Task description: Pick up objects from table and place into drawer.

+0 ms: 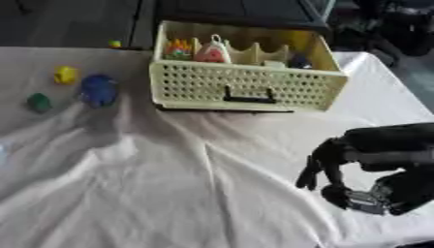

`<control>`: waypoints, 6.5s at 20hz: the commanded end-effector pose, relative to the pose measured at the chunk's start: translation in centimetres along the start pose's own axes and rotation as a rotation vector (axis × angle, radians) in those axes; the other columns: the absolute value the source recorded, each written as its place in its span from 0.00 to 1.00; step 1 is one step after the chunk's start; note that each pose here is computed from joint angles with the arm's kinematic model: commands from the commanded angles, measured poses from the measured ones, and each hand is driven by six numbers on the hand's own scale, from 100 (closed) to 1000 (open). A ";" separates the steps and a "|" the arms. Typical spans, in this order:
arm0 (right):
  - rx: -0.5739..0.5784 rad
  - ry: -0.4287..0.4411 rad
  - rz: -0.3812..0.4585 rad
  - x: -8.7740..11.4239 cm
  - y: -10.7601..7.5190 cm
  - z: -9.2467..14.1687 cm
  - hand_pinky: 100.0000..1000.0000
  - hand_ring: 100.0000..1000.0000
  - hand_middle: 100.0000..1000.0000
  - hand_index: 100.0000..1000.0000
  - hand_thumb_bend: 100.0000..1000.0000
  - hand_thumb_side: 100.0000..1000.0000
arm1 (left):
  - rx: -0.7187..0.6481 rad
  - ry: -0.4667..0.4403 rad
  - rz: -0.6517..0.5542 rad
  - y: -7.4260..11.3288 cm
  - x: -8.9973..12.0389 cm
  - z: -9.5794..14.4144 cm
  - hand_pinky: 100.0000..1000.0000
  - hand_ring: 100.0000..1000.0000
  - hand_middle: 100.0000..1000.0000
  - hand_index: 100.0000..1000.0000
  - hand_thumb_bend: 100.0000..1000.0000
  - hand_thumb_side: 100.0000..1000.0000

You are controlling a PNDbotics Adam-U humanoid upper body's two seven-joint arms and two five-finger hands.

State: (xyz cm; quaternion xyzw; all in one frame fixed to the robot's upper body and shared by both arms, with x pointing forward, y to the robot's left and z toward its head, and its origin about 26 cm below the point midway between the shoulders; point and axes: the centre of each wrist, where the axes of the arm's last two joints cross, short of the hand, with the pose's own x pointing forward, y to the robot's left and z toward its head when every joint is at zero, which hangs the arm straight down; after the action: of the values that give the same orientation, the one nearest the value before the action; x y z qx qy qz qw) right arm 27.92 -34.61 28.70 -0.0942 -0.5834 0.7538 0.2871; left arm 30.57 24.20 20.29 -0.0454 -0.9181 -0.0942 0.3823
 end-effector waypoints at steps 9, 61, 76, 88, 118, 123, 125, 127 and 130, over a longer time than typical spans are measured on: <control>-0.025 0.032 -0.068 1.2 -3.9 -0.2 0.62 0.53 0.72 0.87 0.00 1.00 | -0.037 -0.022 0.005 -0.6 0.7 -0.5 0.44 0.58 0.62 0.83 0.16 1.00; -0.168 0.148 -0.186 -4.7 -4.4 3.2 0.60 0.54 0.80 0.93 0.00 1.00 | -0.117 -0.004 0.010 -1.5 0.6 -0.8 0.46 0.54 0.63 0.84 0.17 1.00; -0.189 0.109 -0.125 -2.8 -4.2 3.4 0.59 0.53 0.80 0.93 0.00 1.00 | -0.130 0.012 0.004 -1.5 0.5 -0.5 0.46 0.54 0.63 0.84 0.18 1.00; -0.291 0.118 -0.102 -2.5 -5.5 4.2 0.60 0.53 0.81 0.93 0.00 1.00 | -0.154 0.015 0.015 -1.7 0.6 -0.7 0.46 0.54 0.63 0.84 0.18 1.00; -0.403 0.049 -0.106 -3.5 -6.1 5.9 0.63 0.53 0.82 0.93 0.00 1.00 | -0.175 0.027 0.003 -1.9 0.4 -0.5 0.47 0.54 0.64 0.84 0.18 1.00; -0.430 0.053 -0.105 -3.7 -6.1 6.1 0.63 0.53 0.83 0.93 0.00 1.00 | -0.182 0.027 0.004 -2.0 0.5 -0.6 0.47 0.54 0.64 0.85 0.18 1.00; -0.440 0.064 -0.107 -4.0 -6.0 6.3 0.63 0.53 0.83 0.93 0.00 1.00 | -0.186 0.025 0.004 -2.0 0.5 -0.6 0.47 0.54 0.64 0.85 0.18 1.00; -0.453 0.068 -0.109 -4.2 -5.9 6.5 0.63 0.53 0.83 0.94 0.00 1.00 | -0.186 0.027 0.004 -2.0 0.5 -0.6 0.47 0.54 0.64 0.85 0.18 1.00; -0.464 0.070 -0.103 -4.3 -6.0 6.7 0.63 0.53 0.83 0.94 0.00 1.00 | -0.186 0.030 0.001 -2.0 0.4 -0.5 0.47 0.54 0.64 0.85 0.18 1.00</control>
State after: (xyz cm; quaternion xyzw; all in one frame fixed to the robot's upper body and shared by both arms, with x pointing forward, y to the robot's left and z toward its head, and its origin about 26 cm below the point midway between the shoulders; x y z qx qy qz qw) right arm 30.84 -40.97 33.71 -0.1291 -0.7379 0.5775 0.3245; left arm 30.62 22.24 20.24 -0.0801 -0.8965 -0.1727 0.4002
